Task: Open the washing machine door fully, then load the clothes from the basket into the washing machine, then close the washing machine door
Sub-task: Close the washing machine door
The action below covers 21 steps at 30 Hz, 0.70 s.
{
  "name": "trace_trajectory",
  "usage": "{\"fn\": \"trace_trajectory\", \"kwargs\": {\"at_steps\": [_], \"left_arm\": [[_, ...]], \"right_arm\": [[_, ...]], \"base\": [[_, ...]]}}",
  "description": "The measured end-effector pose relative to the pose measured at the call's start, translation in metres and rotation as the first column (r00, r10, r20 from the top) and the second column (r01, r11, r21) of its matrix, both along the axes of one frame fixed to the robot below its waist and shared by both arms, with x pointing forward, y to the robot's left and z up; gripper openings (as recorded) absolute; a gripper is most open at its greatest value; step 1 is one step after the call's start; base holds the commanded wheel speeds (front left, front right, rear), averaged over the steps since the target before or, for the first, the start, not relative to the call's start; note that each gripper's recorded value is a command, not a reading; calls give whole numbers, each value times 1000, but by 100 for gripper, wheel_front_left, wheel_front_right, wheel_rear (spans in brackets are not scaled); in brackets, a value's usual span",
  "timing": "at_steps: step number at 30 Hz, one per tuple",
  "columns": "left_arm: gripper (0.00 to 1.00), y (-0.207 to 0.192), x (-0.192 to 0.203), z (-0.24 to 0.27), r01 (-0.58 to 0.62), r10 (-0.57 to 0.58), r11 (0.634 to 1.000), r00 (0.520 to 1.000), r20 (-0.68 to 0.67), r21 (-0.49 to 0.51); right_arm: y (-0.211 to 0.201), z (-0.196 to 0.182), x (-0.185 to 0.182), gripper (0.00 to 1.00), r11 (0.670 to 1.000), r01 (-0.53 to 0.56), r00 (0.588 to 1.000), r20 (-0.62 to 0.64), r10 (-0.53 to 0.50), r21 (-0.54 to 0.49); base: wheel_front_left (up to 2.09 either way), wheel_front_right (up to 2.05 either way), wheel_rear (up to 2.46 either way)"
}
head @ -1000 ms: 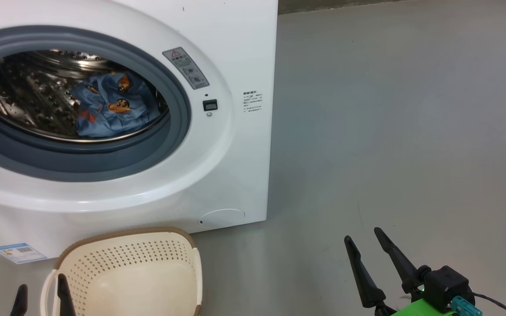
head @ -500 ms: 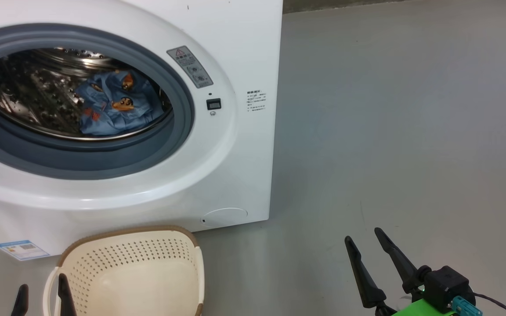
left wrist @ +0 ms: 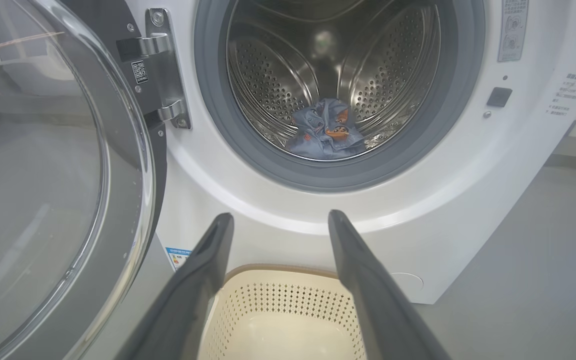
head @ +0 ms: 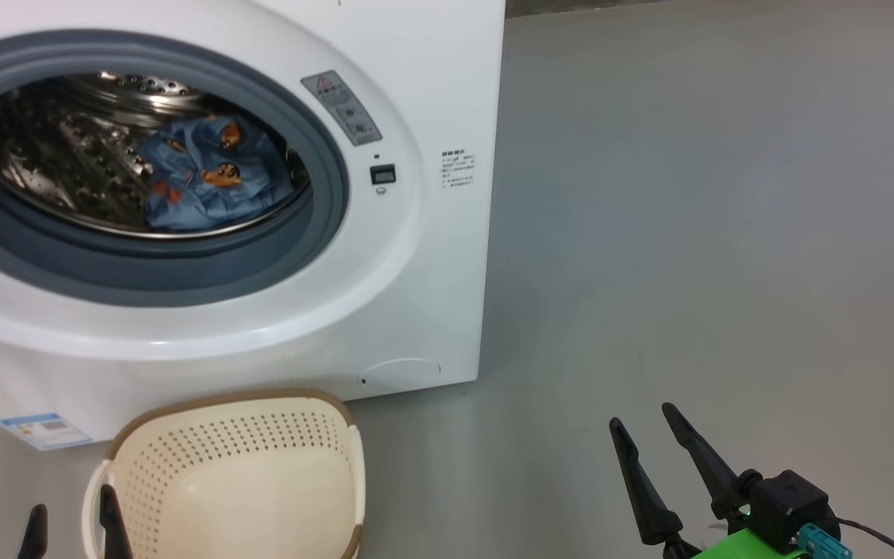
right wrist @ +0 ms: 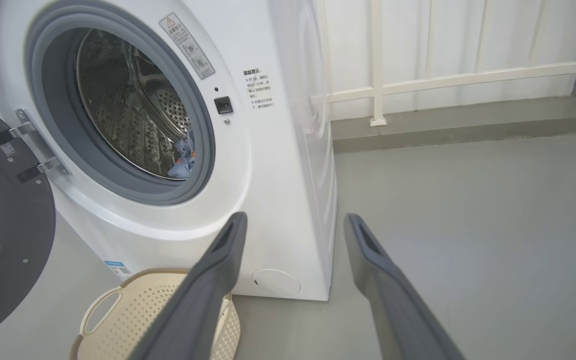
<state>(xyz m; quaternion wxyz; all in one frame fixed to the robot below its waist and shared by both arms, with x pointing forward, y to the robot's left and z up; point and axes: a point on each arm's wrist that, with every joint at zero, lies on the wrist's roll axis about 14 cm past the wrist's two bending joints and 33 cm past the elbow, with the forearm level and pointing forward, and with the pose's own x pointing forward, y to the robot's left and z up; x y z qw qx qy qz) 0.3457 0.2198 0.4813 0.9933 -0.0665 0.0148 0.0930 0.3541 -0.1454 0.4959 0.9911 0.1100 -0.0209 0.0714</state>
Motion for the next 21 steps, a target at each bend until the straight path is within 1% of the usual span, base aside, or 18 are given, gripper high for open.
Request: {"fn": "trace_trajectory", "kwargs": {"at_steps": [4, 12, 17, 21], "left_arm": [[100, 0, 0, -1, -2, 2, 1000, 1000, -3, -1], [100, 1, 0, -1, 1, -1, 1000, 1000, -2, 18], [100, 1, 0, -1, -4, 4, 1000, 1000, -3, 21], [100, 1, 0, -1, -6, 6, 1000, 1000, -2, 24]], "right_arm": [[0, 0, 0, 100, 1000, 1, 1000, -1, -1, 0], [-1, -1, 1, 100, 1000, 2, 1000, -4, -2, 0], [-1, -2, 1, 100, 1000, 2, 1000, -7, -2, 0], [-1, -2, 1, 100, 1000, 2, 1000, -7, -2, 0]], "base": [[-177, 123, 54], [-212, 167, 45], [-123, 123, 0], [-62, 62, 0]]}}
